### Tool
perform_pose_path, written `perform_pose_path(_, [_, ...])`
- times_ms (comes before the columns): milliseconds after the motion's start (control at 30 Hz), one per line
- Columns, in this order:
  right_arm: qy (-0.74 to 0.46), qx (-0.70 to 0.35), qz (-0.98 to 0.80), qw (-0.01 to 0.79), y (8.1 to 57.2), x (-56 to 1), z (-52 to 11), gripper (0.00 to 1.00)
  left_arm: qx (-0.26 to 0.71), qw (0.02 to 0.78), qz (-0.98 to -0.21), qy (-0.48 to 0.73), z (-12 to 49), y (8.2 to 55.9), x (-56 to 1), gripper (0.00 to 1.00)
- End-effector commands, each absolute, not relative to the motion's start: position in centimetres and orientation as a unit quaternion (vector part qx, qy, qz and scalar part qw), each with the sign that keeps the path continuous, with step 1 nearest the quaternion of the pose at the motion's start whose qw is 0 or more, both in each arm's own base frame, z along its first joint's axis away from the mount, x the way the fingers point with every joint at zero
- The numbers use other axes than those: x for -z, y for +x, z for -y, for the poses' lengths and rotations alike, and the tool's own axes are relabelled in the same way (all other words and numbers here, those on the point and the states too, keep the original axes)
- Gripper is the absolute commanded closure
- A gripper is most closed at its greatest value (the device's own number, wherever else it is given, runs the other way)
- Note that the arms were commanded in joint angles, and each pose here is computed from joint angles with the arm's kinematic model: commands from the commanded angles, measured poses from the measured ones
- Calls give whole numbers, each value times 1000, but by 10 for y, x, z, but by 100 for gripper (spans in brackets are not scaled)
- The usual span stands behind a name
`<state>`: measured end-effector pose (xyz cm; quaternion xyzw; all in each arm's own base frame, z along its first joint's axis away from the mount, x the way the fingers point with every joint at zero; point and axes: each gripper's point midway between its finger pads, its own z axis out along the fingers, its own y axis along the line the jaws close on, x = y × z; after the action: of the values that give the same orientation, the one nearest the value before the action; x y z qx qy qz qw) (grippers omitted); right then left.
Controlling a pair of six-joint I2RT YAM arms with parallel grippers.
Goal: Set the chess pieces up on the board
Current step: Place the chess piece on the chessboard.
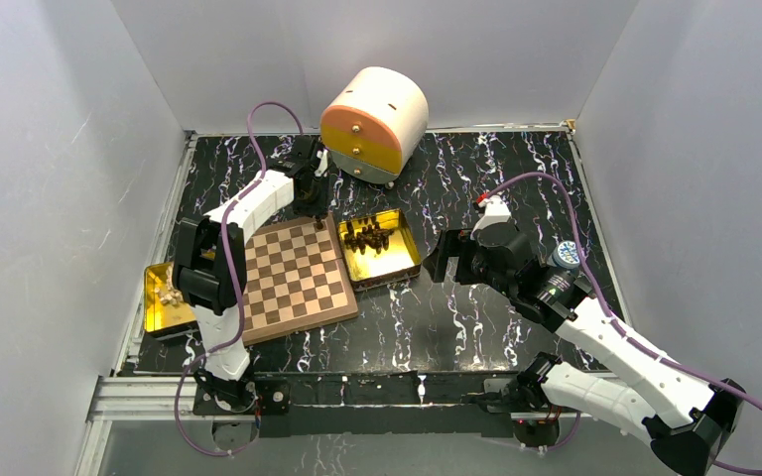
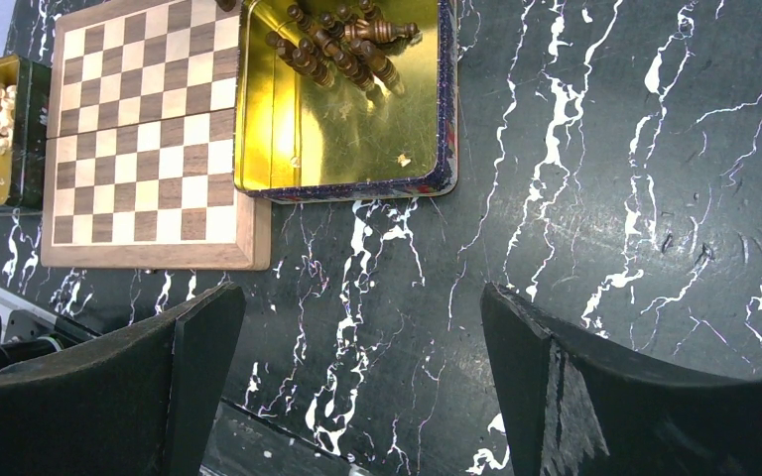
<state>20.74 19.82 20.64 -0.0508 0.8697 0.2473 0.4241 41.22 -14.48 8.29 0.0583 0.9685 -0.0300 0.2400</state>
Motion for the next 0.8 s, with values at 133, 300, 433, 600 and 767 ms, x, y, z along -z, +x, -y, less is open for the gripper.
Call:
perform_pose_path(133, [-44,-253,-862,438,212,-215,-199,1,43,256,-964,58,148,409,-107,64])
perform_pose_path(300, [-43,-259,-862,433,212,-214,-203,1,54,285,-956,51,148,407,-139,60])
perform_pose_path(433, [-43,-264,-863,428,213,-212,-208,1,75,308,-947,49,149,398,-164,51])
perform_pose_path(600, [-51,-271,-867,416,216,-209,-218,3,111,330,-936,47,151,375,-182,38])
perform_pose_path(767, [-58,-280,-867,408,223,-204,-233,19,179,374,-909,46,159,342,-185,13])
